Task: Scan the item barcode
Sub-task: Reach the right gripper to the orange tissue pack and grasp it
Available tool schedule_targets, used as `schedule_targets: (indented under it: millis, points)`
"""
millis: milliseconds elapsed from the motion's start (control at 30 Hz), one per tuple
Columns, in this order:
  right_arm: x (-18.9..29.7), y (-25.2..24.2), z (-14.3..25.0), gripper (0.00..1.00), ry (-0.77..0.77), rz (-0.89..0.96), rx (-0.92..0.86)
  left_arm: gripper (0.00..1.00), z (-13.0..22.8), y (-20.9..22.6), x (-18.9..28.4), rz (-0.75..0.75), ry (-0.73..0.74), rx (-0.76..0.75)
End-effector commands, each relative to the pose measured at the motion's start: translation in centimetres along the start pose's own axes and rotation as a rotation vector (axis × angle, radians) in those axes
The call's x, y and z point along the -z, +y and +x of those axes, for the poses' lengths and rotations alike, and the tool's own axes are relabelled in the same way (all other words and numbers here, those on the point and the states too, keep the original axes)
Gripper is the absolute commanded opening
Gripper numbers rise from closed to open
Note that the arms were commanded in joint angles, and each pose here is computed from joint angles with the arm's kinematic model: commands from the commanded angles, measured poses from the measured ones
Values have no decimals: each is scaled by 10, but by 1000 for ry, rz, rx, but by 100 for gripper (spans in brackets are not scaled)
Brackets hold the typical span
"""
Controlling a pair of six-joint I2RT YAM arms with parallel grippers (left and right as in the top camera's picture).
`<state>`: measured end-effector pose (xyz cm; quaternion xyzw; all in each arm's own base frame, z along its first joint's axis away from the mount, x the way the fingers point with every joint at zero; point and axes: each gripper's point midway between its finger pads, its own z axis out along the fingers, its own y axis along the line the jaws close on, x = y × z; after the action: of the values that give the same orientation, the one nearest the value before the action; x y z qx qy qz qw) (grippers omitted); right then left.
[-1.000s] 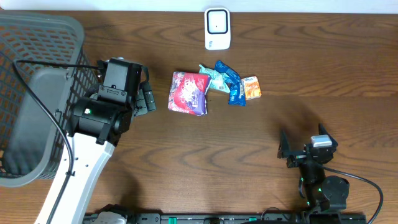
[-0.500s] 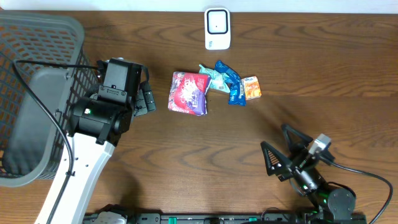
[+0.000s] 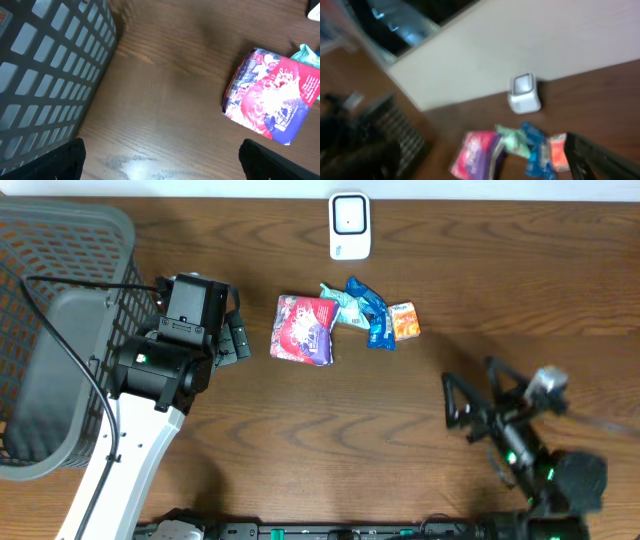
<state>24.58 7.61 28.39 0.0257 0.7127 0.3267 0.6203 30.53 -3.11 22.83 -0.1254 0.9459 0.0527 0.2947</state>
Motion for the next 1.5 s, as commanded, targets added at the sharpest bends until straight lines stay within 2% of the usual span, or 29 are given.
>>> schedule_targets:
  millis: [0, 133, 233, 400, 600, 633, 833, 1000, 1200, 1300, 1467]
  points:
    - [-29, -13, -20, 99, 135, 112, 143, 98, 1, 3, -3, -20, 7, 4]
    - [-69, -37, -14, 99, 451, 214, 112, 98, 1, 3, -3, -20, 7, 4]
    - [-93, -45, 1, 99, 704, 219, 23, 98, 1, 3, -3, -20, 7, 4]
    - [-120, -57, 34, 99, 917, 193, -150, 98, 1, 3, -3, -20, 7, 4]
    - [-152, -98, 76, 99, 974, 252, -260, 98, 1, 3, -3, -20, 7, 4]
    - [-156, -103, 82, 97, 981, 255, -266, 98, 1, 3, -3, -20, 7, 4]
    - [-170, -153, 101, 90, 974, 398, -186, 98, 1, 3, -3, -20, 7, 4]
    - [-179, -167, 129, 90, 1030, 338, -139, 98, 1, 3, -3, -20, 7, 4]
    - [-184, -181, 166, 73, 1093, 314, -203, 98, 1, 3, -3, -20, 7, 4]
    - [-190, -172, 186, 75, 1121, 178, -231, 98, 1, 3, -3, -20, 7, 4]
    - [-188, -179, 205, 74, 1157, 169, -260, 98, 1, 3, -3, -20, 7, 4]
